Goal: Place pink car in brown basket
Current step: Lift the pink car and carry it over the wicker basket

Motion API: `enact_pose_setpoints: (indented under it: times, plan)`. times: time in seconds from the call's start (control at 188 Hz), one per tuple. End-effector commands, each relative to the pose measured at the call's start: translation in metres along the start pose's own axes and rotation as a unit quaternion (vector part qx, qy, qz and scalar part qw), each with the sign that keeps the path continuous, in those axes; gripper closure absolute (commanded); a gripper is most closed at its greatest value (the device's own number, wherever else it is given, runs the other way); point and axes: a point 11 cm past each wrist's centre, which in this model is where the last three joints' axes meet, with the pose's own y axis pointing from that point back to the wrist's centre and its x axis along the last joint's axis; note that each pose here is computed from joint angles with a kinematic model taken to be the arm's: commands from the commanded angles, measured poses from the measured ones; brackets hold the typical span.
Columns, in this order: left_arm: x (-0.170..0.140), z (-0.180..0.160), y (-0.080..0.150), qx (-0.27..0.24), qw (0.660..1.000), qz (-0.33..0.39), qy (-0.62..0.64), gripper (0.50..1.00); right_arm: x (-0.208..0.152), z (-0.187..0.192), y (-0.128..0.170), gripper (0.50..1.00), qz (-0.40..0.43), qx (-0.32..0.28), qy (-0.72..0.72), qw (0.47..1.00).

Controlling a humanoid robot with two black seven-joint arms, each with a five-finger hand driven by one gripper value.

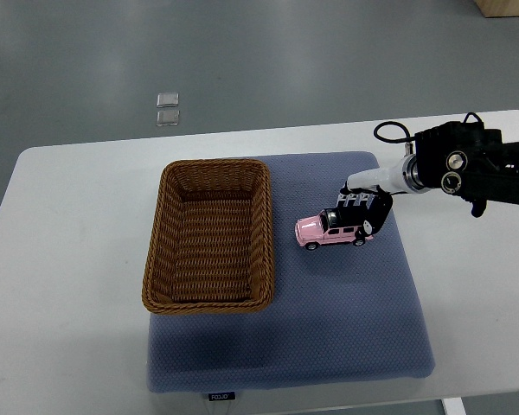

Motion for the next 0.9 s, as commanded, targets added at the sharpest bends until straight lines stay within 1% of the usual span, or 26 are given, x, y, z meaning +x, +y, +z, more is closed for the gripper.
enact_pose_setpoints:
  times: [0.0,0.09,0.186,0.234,0.399,0.5,0.558,0.643,0.893]
  plan:
    - [0.0,0.0,0.0,0.0,1.0,0.0,0.0,0.5,0.011,0.004,0.006,1.0,0.013,-0.004,-0.001,1.0]
    - [0.0,0.0,0.0,0.0,1.0,0.0,0.0,0.5,0.022,0.0,0.011,1.0,0.025,-0.001,0.001,1.0]
    - [0.0,0.0,0.0,0.0,1.0,0.0,0.0,0.5,0.042,-0.005,0.021,1.0,0.046,0.001,0.006,0.999]
    - [0.0,0.0,0.0,0.0,1.0,0.0,0.0,0.5,0.057,-0.013,0.028,1.0,0.064,0.009,0.01,0.998]
    - [0.0,0.0,0.0,0.0,1.0,0.0,0.0,0.5,0.092,-0.037,0.047,1.0,0.098,0.029,0.021,0.995]
    - [0.0,0.0,0.0,0.0,1.0,0.0,0.0,0.5,0.105,-0.048,0.056,1.0,0.112,0.033,0.031,0.993]
    - [0.0,0.0,0.0,0.0,1.0,0.0,0.0,0.5,0.104,-0.067,0.052,1.0,0.109,0.047,0.046,0.992]
    - [0.0,0.0,0.0,0.0,1.0,0.0,0.0,0.5,0.094,-0.098,0.04,1.0,0.093,0.069,0.067,0.991]
    - [0.0,0.0,0.0,0.0,1.0,0.0,0.0,0.5,0.061,-0.146,0.007,1.0,0.064,0.105,0.087,0.989]
